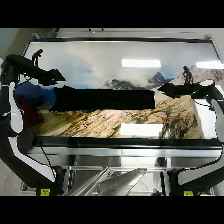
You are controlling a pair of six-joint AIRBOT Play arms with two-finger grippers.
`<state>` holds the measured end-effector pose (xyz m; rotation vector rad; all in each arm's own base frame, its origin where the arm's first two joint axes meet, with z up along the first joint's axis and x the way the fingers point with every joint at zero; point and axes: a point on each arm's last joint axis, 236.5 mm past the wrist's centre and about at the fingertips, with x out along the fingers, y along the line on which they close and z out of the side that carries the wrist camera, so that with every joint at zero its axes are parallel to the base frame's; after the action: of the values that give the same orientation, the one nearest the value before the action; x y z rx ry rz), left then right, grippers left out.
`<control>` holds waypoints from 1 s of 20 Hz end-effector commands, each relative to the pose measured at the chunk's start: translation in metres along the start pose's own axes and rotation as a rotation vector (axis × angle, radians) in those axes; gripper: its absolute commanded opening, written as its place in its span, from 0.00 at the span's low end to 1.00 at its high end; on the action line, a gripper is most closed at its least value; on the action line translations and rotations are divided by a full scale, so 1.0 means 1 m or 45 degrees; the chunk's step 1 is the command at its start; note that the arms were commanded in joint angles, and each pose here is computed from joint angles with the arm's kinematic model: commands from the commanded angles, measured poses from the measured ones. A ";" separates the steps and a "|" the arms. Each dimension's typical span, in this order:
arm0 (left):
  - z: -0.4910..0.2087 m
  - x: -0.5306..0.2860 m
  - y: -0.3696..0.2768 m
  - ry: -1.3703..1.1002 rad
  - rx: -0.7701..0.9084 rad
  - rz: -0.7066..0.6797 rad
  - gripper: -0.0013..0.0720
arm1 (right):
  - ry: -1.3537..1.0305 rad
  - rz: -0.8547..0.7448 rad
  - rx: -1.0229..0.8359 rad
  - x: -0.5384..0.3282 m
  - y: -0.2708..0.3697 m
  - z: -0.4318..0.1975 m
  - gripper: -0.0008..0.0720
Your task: Fold the shirts.
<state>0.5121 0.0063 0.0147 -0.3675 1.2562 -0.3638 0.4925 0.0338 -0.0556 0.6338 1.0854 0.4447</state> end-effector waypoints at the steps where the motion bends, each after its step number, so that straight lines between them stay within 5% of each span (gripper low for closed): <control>1: 0.002 -0.031 -0.012 0.020 -0.005 -0.009 0.90 | 0.051 0.033 0.097 0.004 -0.014 -0.008 0.84; 3: 0.005 -0.038 -0.018 0.004 0.001 -0.009 0.90 | 0.140 0.114 0.135 0.024 -0.004 -0.026 0.84; 4: 0.005 -0.037 -0.021 0.006 0.011 -0.011 0.59 | 0.177 0.125 0.136 0.033 0.000 -0.034 0.84; 5: 0.003 -0.034 -0.024 0.016 0.023 -0.014 0.11 | 0.207 0.132 0.129 0.043 0.004 -0.040 0.84; 6: 0.001 -0.030 -0.027 0.028 0.020 -0.024 0.05 | 0.237 0.138 0.121 0.052 0.008 -0.047 0.84; 8: -0.011 -0.014 -0.036 0.086 0.030 -0.044 0.05 | 0.293 0.149 0.112 0.068 0.015 -0.060 0.84; 11: -0.025 0.018 -0.059 0.158 0.066 -0.070 0.05 | 0.280 0.209 0.108 0.078 0.033 -0.056 0.62; 12: -0.028 0.030 -0.070 0.169 0.084 -0.076 0.05 | 0.269 0.231 0.080 0.078 0.039 -0.052 0.21; 13: -0.030 0.045 -0.081 0.173 0.106 -0.080 0.04 | 0.259 0.245 0.063 0.076 0.044 -0.047 0.04; 20: -0.069 0.180 -0.179 0.232 0.286 -0.111 0.04 | 0.133 0.547 -0.185 -0.016 0.172 -0.004 0.04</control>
<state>0.4857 -0.1796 -0.0425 -0.2443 1.3800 -0.5830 0.4869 0.1362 -0.0094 0.7169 1.1191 0.7929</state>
